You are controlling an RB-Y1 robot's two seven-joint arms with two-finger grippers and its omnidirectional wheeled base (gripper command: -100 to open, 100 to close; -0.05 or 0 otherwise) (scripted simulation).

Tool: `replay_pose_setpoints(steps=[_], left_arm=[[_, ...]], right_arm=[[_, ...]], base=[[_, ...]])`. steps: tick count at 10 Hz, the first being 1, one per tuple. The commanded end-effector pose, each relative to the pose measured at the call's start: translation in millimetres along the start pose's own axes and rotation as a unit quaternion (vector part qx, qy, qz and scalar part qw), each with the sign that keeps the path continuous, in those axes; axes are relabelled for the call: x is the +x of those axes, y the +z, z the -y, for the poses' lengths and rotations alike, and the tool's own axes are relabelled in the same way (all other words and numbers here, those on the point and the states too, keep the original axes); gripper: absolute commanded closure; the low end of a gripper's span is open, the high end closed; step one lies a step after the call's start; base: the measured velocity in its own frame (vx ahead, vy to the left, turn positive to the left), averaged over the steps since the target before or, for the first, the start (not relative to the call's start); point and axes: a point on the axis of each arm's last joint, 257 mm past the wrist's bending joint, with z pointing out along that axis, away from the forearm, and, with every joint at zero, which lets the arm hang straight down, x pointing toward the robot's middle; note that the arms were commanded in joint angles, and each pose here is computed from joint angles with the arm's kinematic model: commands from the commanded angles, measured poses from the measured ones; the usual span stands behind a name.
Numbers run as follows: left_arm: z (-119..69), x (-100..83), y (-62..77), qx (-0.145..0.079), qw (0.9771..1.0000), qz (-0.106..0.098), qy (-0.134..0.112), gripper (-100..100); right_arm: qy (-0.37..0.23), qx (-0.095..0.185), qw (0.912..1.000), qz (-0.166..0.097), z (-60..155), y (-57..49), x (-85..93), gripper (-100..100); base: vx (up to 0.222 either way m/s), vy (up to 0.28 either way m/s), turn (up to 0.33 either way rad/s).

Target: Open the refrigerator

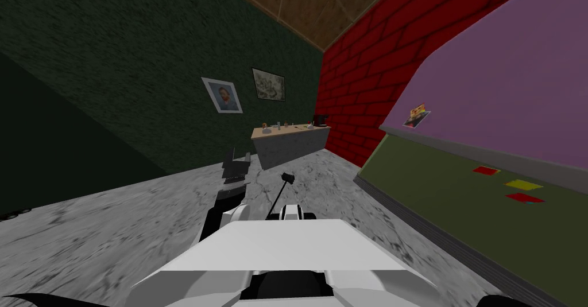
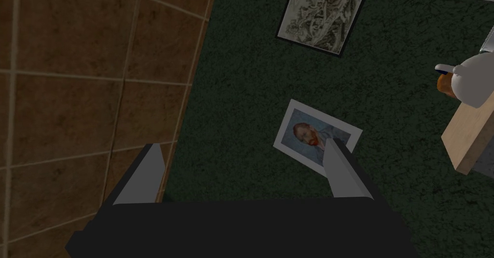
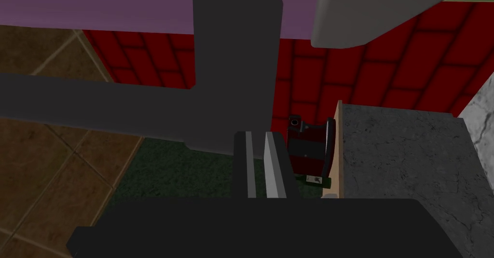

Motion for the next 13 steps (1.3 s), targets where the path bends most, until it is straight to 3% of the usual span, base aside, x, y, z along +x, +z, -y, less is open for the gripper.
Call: replay_pose_setpoints(steps=[1,2,10,11,12,13], left_arm=[[0.0,0.0,0.0,0.0,1.0,0.0,0.0,0],[0.0,0.0,0.0,0.0,1.0,0.0,0.0,0],[0.0,-0.1,0.0,0.0,1.0,0.0,0.0,0],[0.0,-0.1,0.1,0.0,1.0,0.0,0.0,0],[0.0,0.0,0.1,0.0,1.0,0.0,0.0,0],[0.0,0.0,0.1,0.0,1.0,0.0,0.0,0]], right_arm=[[-0.013,0.008,0.999,-0.041,10,-15.2,30.2,100],[-0.007,0.005,0.9997,-0.025,16,-10.4,17.5,-100],[-0.004,0.005,1.0,-0.005,62,-6.3,3.3,-100],[-0.004,0.002,1.0,-0.008,55,-5.9,5.0,-100],[-0.003,0.001,1.0,-0.008,55,-6.0,5.2,0],[-0.003,0.0,1.0,-0.008,54,-6.1,5.4,0]], base=[[0.18,0.181,0.093],[0.107,0.085,-0.061],[0.019,-0.02,-0.058],[0.009,0.0,-0.021],[0.0,0.0,0.0],[0.0,0.0,0.0]])
